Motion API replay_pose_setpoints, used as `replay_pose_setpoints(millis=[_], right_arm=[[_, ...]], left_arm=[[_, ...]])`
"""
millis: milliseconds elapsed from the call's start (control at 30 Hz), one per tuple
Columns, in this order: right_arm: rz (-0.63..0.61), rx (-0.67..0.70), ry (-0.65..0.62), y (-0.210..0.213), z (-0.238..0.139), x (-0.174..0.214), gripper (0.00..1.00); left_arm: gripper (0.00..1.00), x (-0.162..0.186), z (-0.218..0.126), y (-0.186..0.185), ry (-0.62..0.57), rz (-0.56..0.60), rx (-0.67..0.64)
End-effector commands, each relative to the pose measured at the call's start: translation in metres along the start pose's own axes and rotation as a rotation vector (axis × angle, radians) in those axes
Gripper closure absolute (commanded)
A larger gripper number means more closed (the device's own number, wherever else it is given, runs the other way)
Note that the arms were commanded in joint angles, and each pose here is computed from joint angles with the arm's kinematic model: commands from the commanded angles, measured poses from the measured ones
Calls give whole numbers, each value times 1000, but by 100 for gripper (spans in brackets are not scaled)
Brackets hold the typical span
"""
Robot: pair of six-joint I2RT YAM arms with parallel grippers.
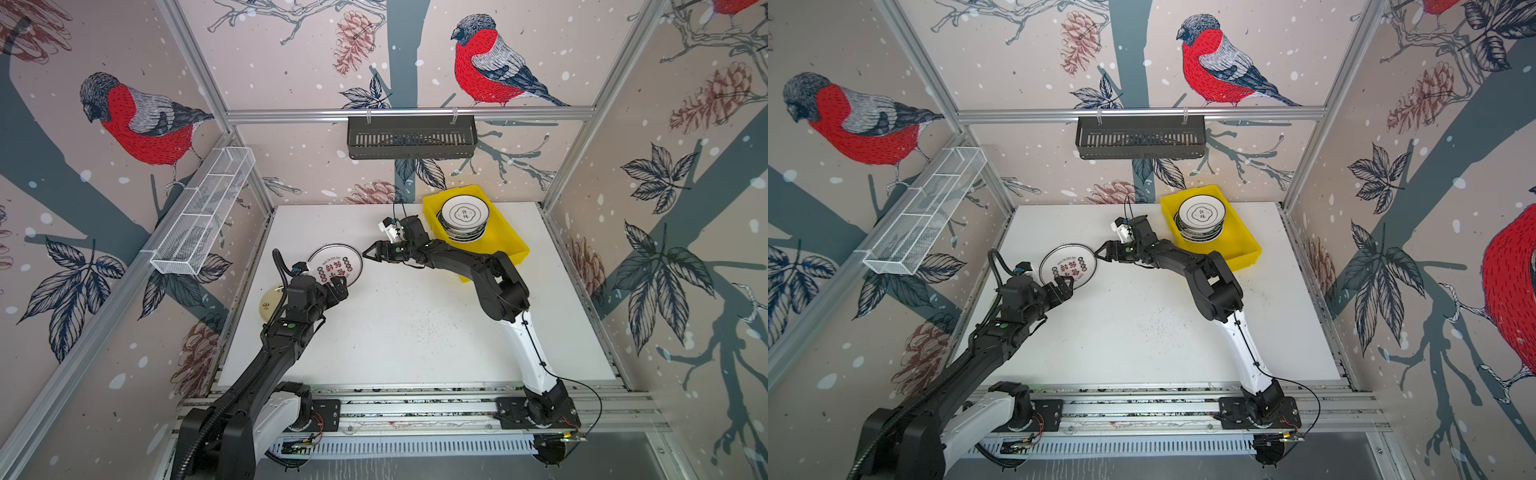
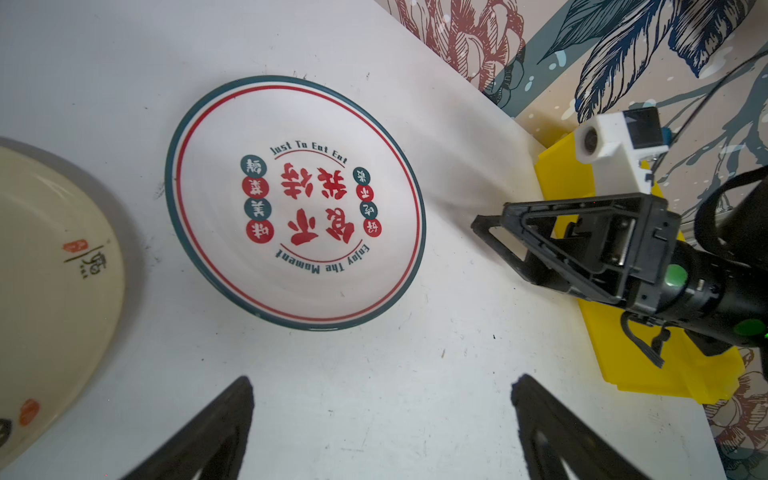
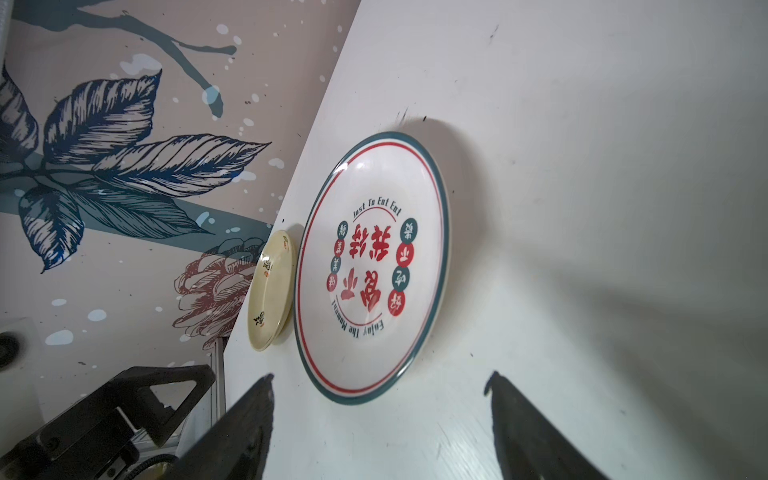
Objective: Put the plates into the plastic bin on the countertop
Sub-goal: 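Reach the right gripper to the red-lettered white plate's rim and close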
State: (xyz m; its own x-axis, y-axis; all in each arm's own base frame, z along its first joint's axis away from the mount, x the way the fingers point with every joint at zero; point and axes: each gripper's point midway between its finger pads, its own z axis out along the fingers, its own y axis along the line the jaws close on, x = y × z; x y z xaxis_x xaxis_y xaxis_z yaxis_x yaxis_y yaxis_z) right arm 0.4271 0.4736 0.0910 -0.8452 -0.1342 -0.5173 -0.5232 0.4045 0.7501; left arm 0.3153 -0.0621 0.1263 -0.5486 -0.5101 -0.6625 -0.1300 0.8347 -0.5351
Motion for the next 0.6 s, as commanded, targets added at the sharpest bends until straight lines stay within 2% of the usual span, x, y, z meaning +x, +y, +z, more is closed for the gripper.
replay_pose_setpoints(millis=[0, 267, 567], right_arm=[[-28, 16, 20, -4, 16, 8, 21], [-47, 132, 26, -31, 43, 22, 26], [-7, 112, 30, -37, 56, 25, 38]], left_arm=[[3, -5, -1, -4, -24, -15, 20], [3, -8, -7, -4, -29, 18, 8], [3, -7, -10, -1, -34, 32, -2]])
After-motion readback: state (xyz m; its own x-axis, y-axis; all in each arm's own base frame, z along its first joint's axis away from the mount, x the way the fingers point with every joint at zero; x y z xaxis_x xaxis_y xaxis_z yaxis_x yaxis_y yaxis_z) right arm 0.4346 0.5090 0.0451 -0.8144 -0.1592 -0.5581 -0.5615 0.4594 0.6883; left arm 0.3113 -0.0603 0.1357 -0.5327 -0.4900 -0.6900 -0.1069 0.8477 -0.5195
